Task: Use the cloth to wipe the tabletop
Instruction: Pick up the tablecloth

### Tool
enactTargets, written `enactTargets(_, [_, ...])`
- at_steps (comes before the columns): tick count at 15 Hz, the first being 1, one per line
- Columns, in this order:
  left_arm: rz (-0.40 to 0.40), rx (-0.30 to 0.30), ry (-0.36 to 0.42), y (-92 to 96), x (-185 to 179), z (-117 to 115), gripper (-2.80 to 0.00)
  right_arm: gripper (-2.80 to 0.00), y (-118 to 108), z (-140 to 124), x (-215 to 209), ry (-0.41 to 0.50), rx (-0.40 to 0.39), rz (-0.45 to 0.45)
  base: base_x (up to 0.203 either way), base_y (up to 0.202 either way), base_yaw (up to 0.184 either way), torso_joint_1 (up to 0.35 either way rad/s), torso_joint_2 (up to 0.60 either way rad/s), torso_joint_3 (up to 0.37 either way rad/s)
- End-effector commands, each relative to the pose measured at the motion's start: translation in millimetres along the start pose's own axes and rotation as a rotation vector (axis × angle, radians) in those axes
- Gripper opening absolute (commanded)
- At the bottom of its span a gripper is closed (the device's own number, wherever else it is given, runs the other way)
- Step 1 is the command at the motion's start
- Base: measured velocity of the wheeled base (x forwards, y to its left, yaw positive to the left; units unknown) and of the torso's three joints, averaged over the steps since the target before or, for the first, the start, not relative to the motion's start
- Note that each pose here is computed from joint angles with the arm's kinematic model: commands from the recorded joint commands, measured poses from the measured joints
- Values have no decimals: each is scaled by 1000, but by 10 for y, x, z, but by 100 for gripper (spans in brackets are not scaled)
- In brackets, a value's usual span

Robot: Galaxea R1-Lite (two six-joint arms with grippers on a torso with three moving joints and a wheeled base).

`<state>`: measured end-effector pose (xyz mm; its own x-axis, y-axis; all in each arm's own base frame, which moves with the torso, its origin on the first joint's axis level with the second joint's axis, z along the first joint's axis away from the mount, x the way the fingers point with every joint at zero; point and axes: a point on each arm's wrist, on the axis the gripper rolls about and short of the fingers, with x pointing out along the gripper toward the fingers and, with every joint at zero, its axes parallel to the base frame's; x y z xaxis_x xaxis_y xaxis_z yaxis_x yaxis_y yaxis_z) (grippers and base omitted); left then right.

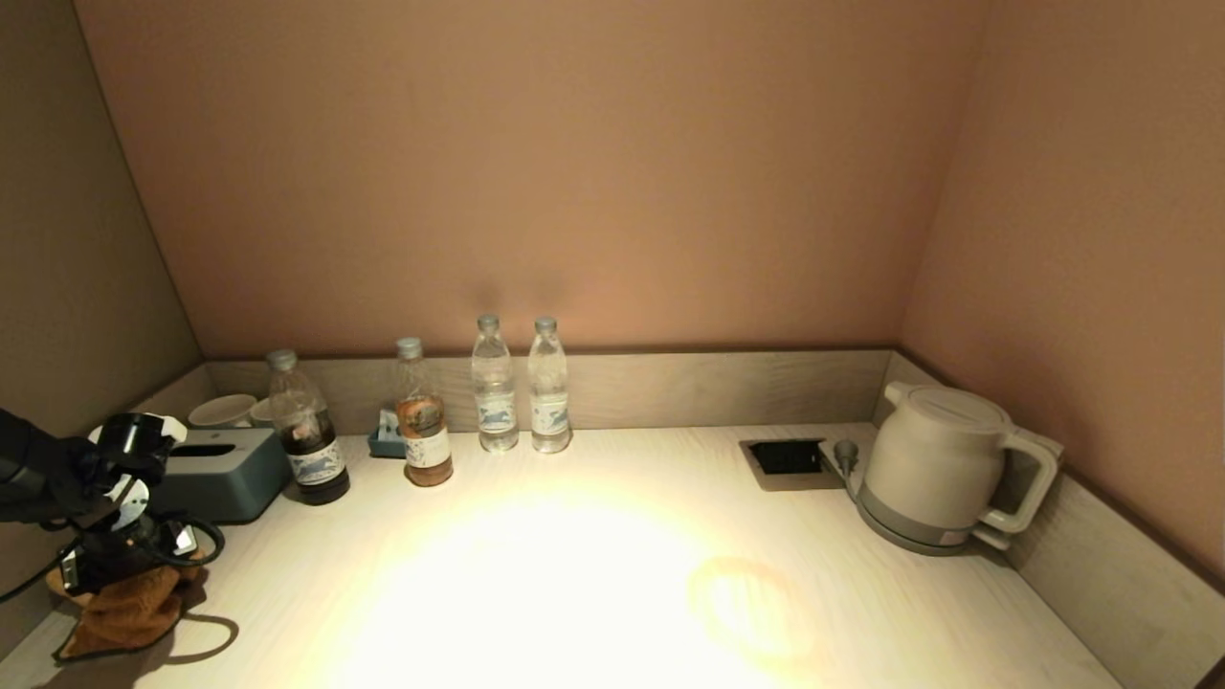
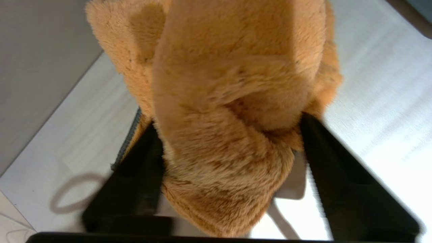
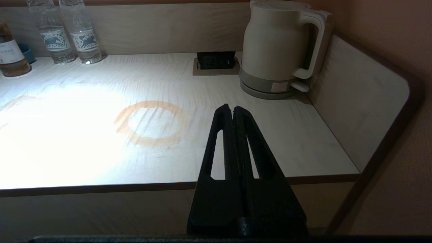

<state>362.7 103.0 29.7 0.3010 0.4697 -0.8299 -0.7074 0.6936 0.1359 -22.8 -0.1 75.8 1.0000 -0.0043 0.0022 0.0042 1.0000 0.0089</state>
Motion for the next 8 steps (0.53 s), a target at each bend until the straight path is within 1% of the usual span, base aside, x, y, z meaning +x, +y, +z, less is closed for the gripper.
enactTargets(1, [-16, -5, -8, 14, -77, 12, -280, -280, 0, 0, 0, -1, 0, 0, 0, 0, 0, 0, 0, 0])
enactTargets(3, [-69, -8, -8, 40, -192, 33, -280, -280, 0, 0, 0, -1, 0, 0, 0, 0, 0, 0, 0, 0])
enactTargets(5, [-66, 8, 1, 26, -144, 14, -280, -280, 0, 0, 0, -1, 0, 0, 0, 0, 0, 0, 0, 0])
enactTargets(8, [-76, 4, -11, 24, -197, 33, -280, -280, 0, 0, 0, -1, 0, -1, 0, 0, 0, 0, 0, 0])
